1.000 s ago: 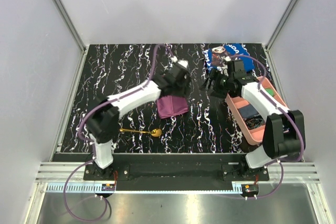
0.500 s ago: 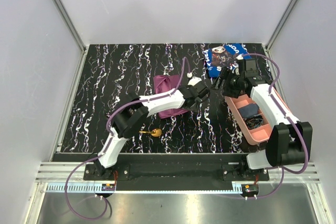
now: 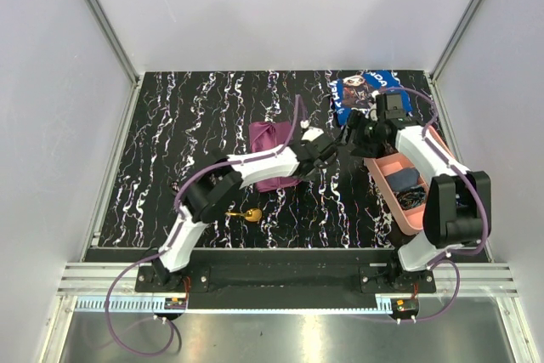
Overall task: Fold the napkin into a case and place the utensils inside
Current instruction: Pick up the 2/3-rectangle-folded napkin from the center of the board.
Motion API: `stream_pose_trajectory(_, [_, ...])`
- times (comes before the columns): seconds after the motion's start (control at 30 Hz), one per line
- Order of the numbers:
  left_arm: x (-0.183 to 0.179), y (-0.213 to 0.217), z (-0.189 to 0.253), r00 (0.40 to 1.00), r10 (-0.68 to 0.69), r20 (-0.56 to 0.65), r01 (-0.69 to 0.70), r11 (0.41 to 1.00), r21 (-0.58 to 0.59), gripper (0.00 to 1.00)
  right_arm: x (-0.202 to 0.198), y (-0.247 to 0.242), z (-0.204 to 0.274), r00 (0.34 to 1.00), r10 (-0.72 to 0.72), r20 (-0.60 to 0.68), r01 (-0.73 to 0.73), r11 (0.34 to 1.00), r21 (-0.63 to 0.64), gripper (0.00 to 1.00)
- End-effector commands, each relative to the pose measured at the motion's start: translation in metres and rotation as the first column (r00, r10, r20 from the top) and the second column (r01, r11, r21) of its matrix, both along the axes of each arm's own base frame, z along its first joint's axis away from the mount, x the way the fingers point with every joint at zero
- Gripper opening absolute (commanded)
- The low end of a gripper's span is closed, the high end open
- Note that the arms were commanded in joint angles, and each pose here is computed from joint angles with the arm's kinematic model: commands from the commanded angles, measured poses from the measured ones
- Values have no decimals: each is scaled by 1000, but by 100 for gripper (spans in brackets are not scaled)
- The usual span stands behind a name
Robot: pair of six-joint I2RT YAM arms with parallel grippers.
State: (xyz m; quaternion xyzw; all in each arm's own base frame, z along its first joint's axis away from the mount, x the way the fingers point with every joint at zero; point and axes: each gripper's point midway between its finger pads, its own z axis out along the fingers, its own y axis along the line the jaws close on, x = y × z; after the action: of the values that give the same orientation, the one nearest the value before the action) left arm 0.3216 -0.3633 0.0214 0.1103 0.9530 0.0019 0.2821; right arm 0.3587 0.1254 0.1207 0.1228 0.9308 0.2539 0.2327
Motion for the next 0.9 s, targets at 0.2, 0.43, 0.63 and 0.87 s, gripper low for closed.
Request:
stream_pose_trajectory(0.2, [-20, 16, 60, 997, -66, -38, 49, 938, -344, 0, 41, 71, 4, 983, 174, 58, -182, 966, 183, 85])
stream_pose_trajectory(0.43, [-37, 24, 65, 994, -81, -77, 40, 904, -425, 0, 48, 126, -25, 967, 252, 26, -249, 930, 270, 86])
stream_pose_trajectory(0.63, [-40, 31, 72, 995, -74, -71, 35, 896, -442, 0, 44, 146, -52, 962, 273, -15, -256, 918, 302, 83])
stream_pose_trajectory(0.87, [-42, 33, 83, 996, -71, -58, 36, 885, -464, 0, 39, 153, -71, 961, 274, -43, -247, 914, 321, 77])
